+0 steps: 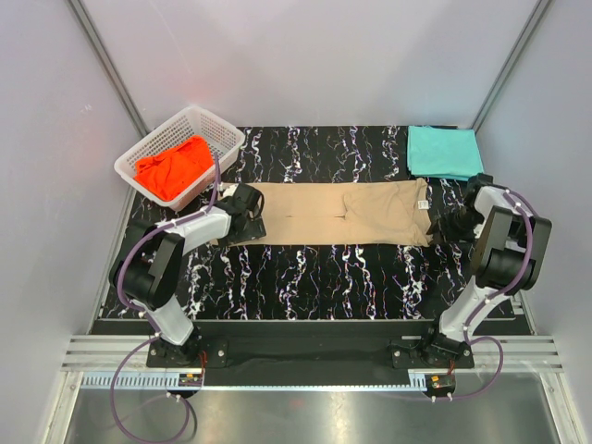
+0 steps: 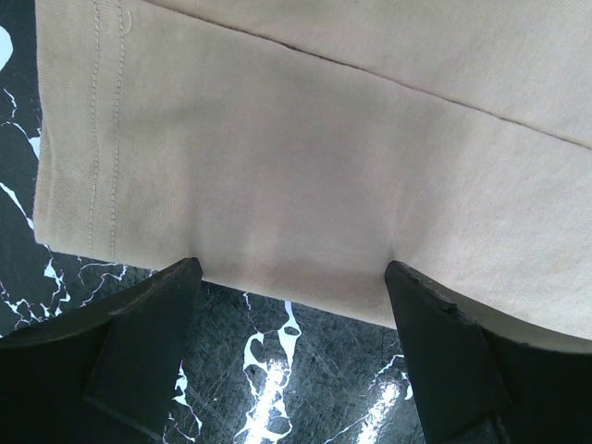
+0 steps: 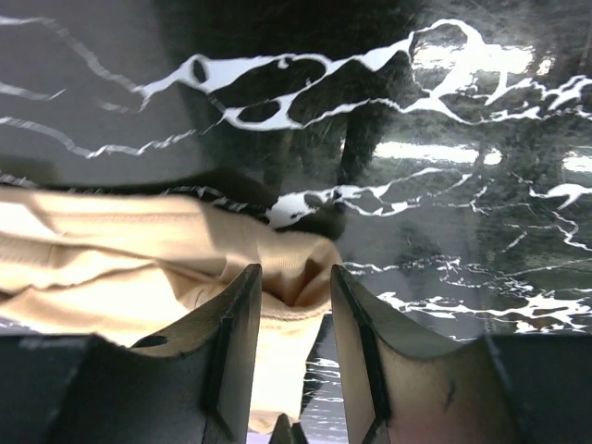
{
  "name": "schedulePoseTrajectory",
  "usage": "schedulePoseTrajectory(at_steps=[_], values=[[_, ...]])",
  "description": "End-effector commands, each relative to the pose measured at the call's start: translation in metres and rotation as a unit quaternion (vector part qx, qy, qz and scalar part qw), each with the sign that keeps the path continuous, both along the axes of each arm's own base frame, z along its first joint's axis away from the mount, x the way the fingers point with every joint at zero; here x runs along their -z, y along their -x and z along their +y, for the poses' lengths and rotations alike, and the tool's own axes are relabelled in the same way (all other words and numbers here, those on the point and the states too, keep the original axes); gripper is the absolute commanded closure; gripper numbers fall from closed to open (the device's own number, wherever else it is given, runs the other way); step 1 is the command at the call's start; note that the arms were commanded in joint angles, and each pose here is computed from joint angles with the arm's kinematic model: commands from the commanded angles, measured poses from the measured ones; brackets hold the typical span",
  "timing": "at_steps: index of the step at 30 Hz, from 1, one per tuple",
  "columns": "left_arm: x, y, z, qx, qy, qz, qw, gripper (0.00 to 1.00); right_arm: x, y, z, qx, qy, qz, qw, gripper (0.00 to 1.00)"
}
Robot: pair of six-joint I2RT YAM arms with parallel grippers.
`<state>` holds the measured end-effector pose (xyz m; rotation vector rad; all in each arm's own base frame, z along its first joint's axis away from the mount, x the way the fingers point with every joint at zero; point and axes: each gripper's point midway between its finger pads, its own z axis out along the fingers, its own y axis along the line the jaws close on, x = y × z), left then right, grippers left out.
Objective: Fold and stack the t-shirts
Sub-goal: Fold the tshirt
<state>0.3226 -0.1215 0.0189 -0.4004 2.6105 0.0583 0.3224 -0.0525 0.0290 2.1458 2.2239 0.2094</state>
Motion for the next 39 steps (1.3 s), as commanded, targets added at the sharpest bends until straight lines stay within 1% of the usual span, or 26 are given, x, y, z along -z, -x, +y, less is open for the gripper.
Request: schedulePoseTrajectory(at_steps=[1,9,16,21,24,28,32,35,36,37,38,39], values=[[-0.016,-0.012,-0.010,0.004,0.016,-0.028,0.999,0.12,0.005,-0.002,0.004,0.026,-0.020,0.005,0.999,0.57],[-0.014,-0.014,-0.011,0.005,0.014,-0.026,1.000,0.12,0.014,0.002,0.012,0.021,-0.044,0.018,0.999,0.58],[-0.016,-0.015,-0.010,0.004,0.011,-0.028,1.000,0.11,0.012,0.003,0.008,0.000,-0.037,0.029,0.999,0.56],[-0.013,-0.013,-0.009,0.003,0.009,-0.025,1.000,0.11,0.008,0.002,0.007,-0.024,-0.040,0.040,0.998,0.52],[-0.011,-0.013,-0.009,0.003,0.006,-0.022,1.000,0.11,0.005,0.005,0.003,-0.023,-0.032,0.042,0.998,0.50],[-0.012,-0.014,-0.009,0.003,0.007,-0.023,1.000,0.11,0.001,0.005,0.003,-0.025,-0.034,0.041,0.998,0.50],[-0.017,-0.017,-0.008,0.001,0.001,-0.028,1.000,0.11,-0.006,-0.002,-0.007,-0.037,-0.014,0.030,0.999,0.51],[-0.019,-0.018,-0.009,0.001,0.003,-0.029,1.000,0.11,-0.013,-0.016,-0.008,-0.076,-0.008,-0.007,0.997,0.52],[-0.019,-0.018,-0.009,0.000,0.006,-0.029,1.000,0.11,-0.019,-0.028,-0.013,-0.122,0.008,-0.044,0.992,0.52],[-0.019,-0.018,-0.011,0.002,0.007,-0.029,1.000,0.11,-0.022,-0.032,-0.013,-0.146,0.013,-0.064,0.987,0.52],[-0.019,-0.019,-0.011,0.001,0.009,-0.030,1.000,0.11,-0.028,-0.048,-0.017,-0.175,0.035,-0.107,0.978,0.53],[-0.019,-0.019,-0.012,0.002,0.009,-0.030,1.000,0.11,-0.026,-0.045,-0.017,-0.215,0.046,-0.123,0.968,0.53]])
